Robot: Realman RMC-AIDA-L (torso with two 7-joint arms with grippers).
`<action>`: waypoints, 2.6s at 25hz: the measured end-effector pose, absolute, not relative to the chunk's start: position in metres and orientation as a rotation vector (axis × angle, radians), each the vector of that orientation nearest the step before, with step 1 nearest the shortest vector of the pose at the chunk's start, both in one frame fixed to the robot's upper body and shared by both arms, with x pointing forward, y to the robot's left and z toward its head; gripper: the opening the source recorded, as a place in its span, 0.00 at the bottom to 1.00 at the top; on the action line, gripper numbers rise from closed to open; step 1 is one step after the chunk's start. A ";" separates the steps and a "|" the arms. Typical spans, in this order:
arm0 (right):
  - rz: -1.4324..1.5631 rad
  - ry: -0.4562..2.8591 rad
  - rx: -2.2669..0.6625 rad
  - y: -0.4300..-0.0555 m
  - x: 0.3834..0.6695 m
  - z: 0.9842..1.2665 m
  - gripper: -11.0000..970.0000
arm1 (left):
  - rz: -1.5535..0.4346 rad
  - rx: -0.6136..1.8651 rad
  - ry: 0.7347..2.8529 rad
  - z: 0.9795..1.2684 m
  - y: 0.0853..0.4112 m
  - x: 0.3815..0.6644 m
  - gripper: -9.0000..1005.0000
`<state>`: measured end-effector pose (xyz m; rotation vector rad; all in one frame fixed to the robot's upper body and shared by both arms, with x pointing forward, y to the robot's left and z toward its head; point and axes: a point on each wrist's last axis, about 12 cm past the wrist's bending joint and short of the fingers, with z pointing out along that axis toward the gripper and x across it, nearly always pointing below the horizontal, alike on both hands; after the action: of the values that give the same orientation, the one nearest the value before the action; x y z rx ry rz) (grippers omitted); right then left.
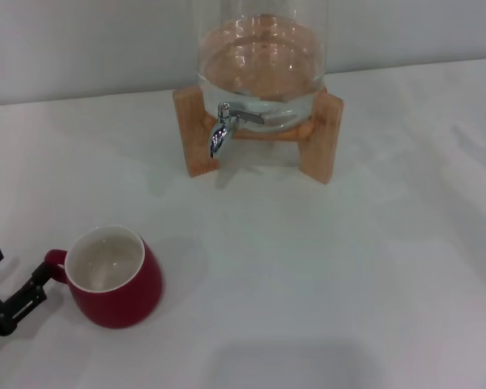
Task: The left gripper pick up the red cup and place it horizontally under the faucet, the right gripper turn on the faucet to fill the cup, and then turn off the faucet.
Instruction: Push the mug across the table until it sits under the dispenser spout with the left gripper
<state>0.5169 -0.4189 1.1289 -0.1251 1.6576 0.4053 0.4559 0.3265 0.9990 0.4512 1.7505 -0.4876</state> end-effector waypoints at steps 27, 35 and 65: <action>0.395 1.655 -0.119 -0.422 0.515 1.129 0.82 | -0.499 0.462 1.762 0.999 0.321 0.465 0.83; 0.390 1.652 -0.122 -0.422 0.515 1.129 0.82 | -0.496 0.496 1.776 0.999 0.319 0.470 0.83; 0.392 1.641 -0.100 -0.426 0.512 1.129 0.82 | -0.469 0.540 1.780 1.002 0.318 0.481 0.82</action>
<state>0.5124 -0.4255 1.1288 -0.1003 1.6411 0.3922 0.4813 0.3178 1.0016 0.5398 1.7795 -0.4689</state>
